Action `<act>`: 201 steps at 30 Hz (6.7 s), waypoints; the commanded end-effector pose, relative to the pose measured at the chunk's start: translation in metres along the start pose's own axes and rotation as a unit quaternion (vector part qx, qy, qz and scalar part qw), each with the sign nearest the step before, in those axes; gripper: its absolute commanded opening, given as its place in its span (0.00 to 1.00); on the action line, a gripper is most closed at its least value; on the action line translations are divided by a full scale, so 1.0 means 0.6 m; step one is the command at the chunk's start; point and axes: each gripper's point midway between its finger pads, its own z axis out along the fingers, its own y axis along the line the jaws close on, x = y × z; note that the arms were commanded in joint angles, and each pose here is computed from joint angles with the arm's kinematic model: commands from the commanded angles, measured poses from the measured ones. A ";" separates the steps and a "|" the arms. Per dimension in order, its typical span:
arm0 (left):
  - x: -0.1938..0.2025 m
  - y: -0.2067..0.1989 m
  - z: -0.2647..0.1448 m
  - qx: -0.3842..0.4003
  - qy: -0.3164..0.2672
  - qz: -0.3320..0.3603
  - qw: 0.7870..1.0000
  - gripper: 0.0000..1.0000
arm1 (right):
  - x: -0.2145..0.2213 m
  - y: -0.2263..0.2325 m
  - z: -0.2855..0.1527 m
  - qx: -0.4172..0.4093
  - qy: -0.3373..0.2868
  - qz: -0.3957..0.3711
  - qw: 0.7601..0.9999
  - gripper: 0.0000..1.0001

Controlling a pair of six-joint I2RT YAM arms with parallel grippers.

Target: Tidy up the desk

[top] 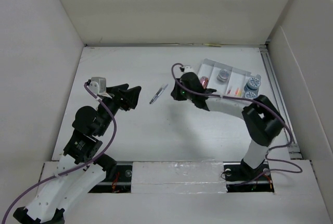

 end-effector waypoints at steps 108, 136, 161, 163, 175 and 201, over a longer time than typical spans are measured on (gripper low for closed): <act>-0.033 -0.025 -0.013 0.035 -0.035 -0.003 0.999 0.58 | -0.063 -0.018 0.179 0.134 0.003 -0.007 0.991 0.51; -0.033 -0.026 -0.012 0.036 -0.035 -0.003 0.999 0.58 | -0.002 -0.020 0.209 0.189 0.050 -0.055 0.979 0.47; -0.025 -0.025 -0.008 0.036 -0.027 -0.002 0.999 0.58 | -0.032 -0.008 0.098 0.169 -0.003 -0.045 0.985 0.50; -0.027 -0.026 -0.009 0.037 -0.029 -0.003 0.999 0.58 | -0.031 0.001 0.090 0.162 -0.006 -0.046 0.986 0.52; -0.020 -0.024 -0.004 0.035 -0.021 -0.002 0.999 0.58 | 0.087 0.031 0.052 0.092 0.066 -0.011 0.994 0.62; -0.019 -0.031 -0.004 0.046 -0.018 -0.004 0.999 0.58 | 0.006 0.076 0.120 0.069 0.011 -0.038 0.997 0.52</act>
